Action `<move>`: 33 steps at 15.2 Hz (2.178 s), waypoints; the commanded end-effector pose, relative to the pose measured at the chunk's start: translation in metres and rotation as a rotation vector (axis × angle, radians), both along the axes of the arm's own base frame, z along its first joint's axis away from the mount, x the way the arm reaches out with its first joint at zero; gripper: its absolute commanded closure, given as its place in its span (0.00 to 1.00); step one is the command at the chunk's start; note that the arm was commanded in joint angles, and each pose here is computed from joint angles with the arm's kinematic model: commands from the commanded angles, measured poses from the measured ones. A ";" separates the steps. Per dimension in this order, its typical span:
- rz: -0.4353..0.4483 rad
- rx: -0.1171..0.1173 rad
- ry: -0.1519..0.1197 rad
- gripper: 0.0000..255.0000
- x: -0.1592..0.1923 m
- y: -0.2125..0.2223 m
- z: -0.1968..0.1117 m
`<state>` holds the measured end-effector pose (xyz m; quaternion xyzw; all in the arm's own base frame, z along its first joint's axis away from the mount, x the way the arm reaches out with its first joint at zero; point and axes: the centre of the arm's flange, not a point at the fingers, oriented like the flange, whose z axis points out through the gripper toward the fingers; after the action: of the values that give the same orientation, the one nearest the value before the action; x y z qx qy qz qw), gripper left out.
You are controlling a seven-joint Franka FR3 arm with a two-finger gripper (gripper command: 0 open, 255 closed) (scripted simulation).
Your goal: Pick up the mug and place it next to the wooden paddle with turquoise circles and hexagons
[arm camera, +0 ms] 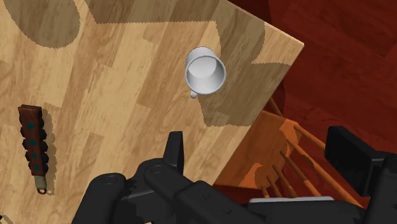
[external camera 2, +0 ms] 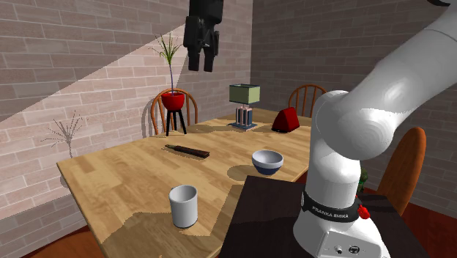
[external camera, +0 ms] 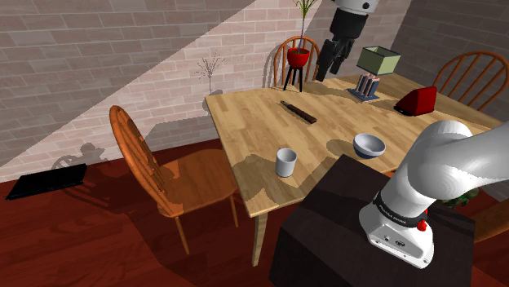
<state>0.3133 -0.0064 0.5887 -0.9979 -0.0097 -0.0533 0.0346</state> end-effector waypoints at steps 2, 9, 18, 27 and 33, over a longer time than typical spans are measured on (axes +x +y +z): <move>-0.002 -0.005 0.007 0.00 0.005 0.003 -0.012; -0.020 -0.038 0.054 0.00 0.037 0.025 -0.099; -0.041 -0.080 0.114 0.00 0.074 0.047 -0.213; -0.063 -0.123 0.174 0.00 0.103 0.064 -0.330; -0.069 -0.133 0.188 0.00 0.108 0.066 -0.374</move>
<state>0.4211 0.0613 0.2212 -0.9984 0.0242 0.0403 -0.0326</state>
